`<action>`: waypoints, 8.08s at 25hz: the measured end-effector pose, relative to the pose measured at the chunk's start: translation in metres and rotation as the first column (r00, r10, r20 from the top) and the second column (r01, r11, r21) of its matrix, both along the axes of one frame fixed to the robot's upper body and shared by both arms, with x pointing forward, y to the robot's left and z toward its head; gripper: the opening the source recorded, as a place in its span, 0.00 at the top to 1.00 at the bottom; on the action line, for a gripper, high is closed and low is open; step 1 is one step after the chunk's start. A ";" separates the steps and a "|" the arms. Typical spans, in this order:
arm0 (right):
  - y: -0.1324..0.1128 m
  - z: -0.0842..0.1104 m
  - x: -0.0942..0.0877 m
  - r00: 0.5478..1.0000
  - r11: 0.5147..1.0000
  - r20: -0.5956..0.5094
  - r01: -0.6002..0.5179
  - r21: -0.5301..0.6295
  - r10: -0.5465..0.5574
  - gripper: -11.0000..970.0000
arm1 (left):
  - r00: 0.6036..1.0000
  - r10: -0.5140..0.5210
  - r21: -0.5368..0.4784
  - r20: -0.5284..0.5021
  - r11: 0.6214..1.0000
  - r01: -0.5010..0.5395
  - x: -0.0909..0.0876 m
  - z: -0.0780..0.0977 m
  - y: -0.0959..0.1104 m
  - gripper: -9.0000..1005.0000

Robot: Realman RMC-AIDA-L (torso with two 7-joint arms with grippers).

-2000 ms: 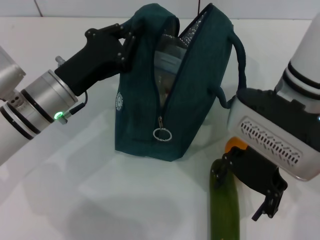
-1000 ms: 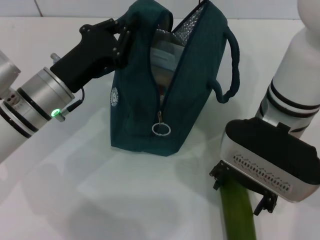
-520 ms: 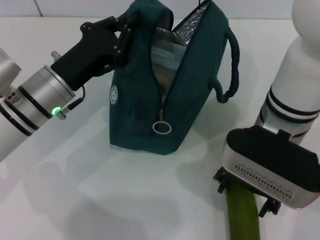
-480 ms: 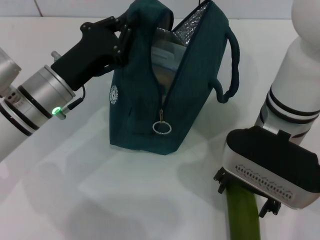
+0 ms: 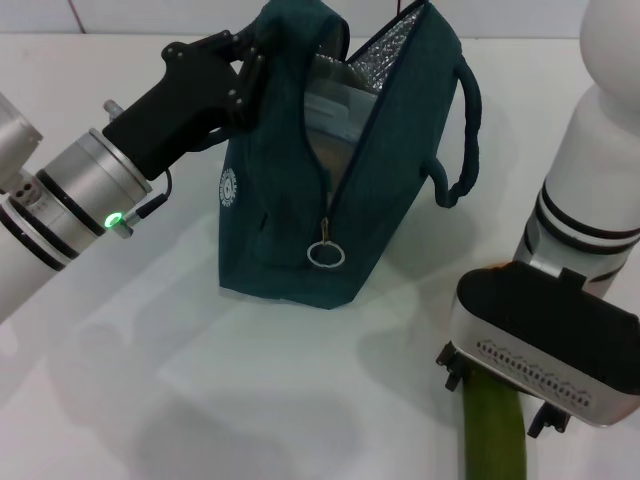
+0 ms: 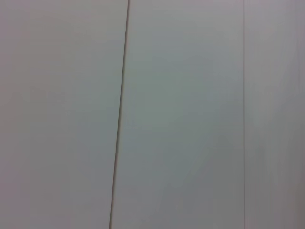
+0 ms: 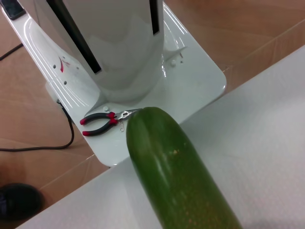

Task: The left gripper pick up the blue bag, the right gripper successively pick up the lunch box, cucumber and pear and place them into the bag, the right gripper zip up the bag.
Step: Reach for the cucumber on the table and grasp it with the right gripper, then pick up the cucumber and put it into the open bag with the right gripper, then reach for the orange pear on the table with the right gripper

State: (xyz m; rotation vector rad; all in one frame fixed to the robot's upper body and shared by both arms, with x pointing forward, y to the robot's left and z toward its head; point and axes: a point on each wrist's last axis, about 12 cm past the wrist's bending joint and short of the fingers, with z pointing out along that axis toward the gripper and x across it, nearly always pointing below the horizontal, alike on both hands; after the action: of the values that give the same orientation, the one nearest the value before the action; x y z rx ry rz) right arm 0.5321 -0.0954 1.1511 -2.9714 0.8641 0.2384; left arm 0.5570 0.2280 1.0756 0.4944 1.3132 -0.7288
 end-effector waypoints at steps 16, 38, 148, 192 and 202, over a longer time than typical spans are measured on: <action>-0.001 0.000 0.000 1.000 1.000 0.012 0.013 -0.019 -0.012 0.30 | 1.000 -0.004 -0.001 0.000 1.000 0.004 0.000 0.000 0.000 0.94; -0.063 0.032 -0.002 0.954 0.848 -0.174 0.298 0.439 -0.245 0.39 | 1.000 -0.009 -0.017 0.018 1.000 0.010 -0.006 0.000 0.004 0.94; -0.188 -0.057 -0.026 0.581 -0.383 -0.731 0.623 0.682 -0.357 0.14 | 0.999 -0.028 0.016 0.040 1.000 0.027 0.004 0.005 -0.008 0.94; -0.193 -0.129 -0.075 0.354 -0.470 -0.809 0.676 0.568 -0.469 0.50 | 1.000 0.007 -0.004 0.018 1.000 -0.007 0.003 0.002 -0.007 0.93; -0.186 -0.130 -0.068 0.364 -0.424 -0.797 0.699 0.576 -0.483 0.71 | 1.000 0.006 0.002 0.021 1.000 -0.006 0.006 0.004 -0.009 0.93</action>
State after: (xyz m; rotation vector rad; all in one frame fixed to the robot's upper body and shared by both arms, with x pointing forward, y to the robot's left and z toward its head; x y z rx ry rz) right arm 0.4646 -0.2812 1.0210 -0.7620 1.4493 0.6581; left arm 0.5632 0.2192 1.0792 0.4988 1.2959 -0.7156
